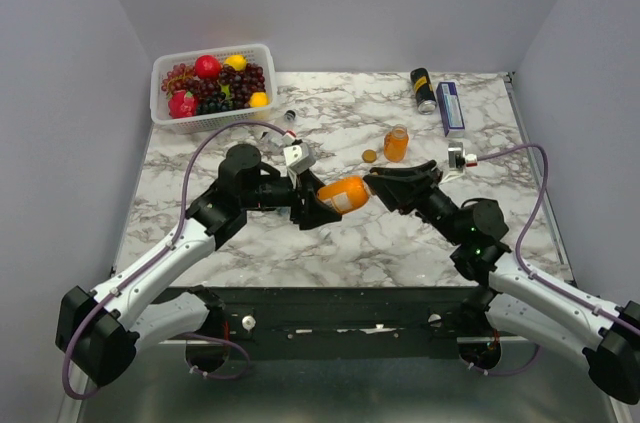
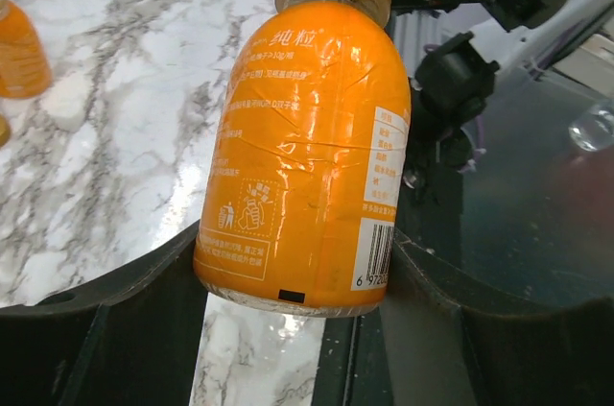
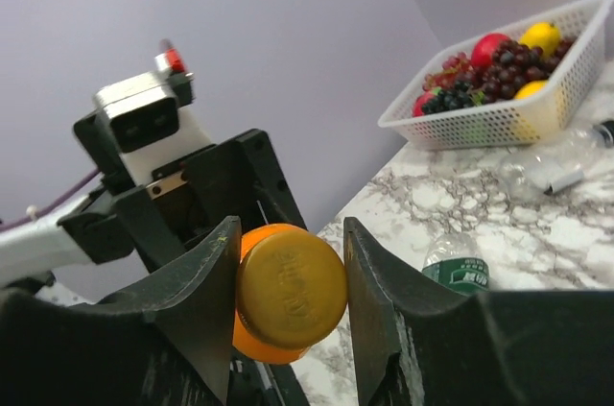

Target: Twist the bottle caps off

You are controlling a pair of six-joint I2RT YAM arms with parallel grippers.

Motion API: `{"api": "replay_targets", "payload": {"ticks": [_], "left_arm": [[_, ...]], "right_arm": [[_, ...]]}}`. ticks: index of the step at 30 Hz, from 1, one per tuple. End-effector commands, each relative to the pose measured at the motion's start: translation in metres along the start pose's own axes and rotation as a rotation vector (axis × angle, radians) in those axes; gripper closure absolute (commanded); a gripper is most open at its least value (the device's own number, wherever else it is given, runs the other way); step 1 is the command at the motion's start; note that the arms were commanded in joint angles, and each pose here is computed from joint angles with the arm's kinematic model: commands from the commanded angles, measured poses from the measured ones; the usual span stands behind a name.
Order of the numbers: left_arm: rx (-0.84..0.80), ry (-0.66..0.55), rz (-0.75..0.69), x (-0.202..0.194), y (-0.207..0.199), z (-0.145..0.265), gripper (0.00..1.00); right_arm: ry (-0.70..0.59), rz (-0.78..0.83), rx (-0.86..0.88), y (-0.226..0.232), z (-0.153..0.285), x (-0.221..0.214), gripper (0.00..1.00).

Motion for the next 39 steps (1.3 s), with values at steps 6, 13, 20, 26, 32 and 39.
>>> {"api": "replay_targets", "payload": {"ticks": [6,13,20,26,32,39], "left_arm": [[-0.367,-0.012,0.042,0.017,-0.03,-0.005,0.65],[-0.37,-0.014,0.065,0.015,-0.028,-0.008,0.66],[-0.264,0.007,0.06,0.01,-0.017,-0.011,0.67],[-0.241,0.006,0.063,0.009,-0.015,-0.011,0.67],[-0.191,0.016,0.061,0.008,-0.01,-0.012,0.67],[-0.107,0.024,0.049,0.007,-0.003,-0.011,0.67]], "right_arm": [[0.21,0.223,0.368,0.03,0.016,-0.021,0.87],[0.246,0.255,0.361,0.026,0.017,-0.024,0.87],[0.211,0.237,0.23,0.017,0.017,-0.018,0.68],[0.203,0.223,0.153,0.014,0.016,-0.014,0.41],[0.187,0.205,0.114,0.012,0.014,-0.011,0.19],[0.161,0.192,0.087,0.011,0.017,-0.008,0.07]]}}
Point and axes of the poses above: each gripper's point midway between its finger pads, its own z axis back along the fingers, its own y axis along the line the jaws close on, x = y × z, the point moved 7 cm from there along z, back along the fingers, and after that the axes turned 3 degrees about -z, right-handed, at the moved point
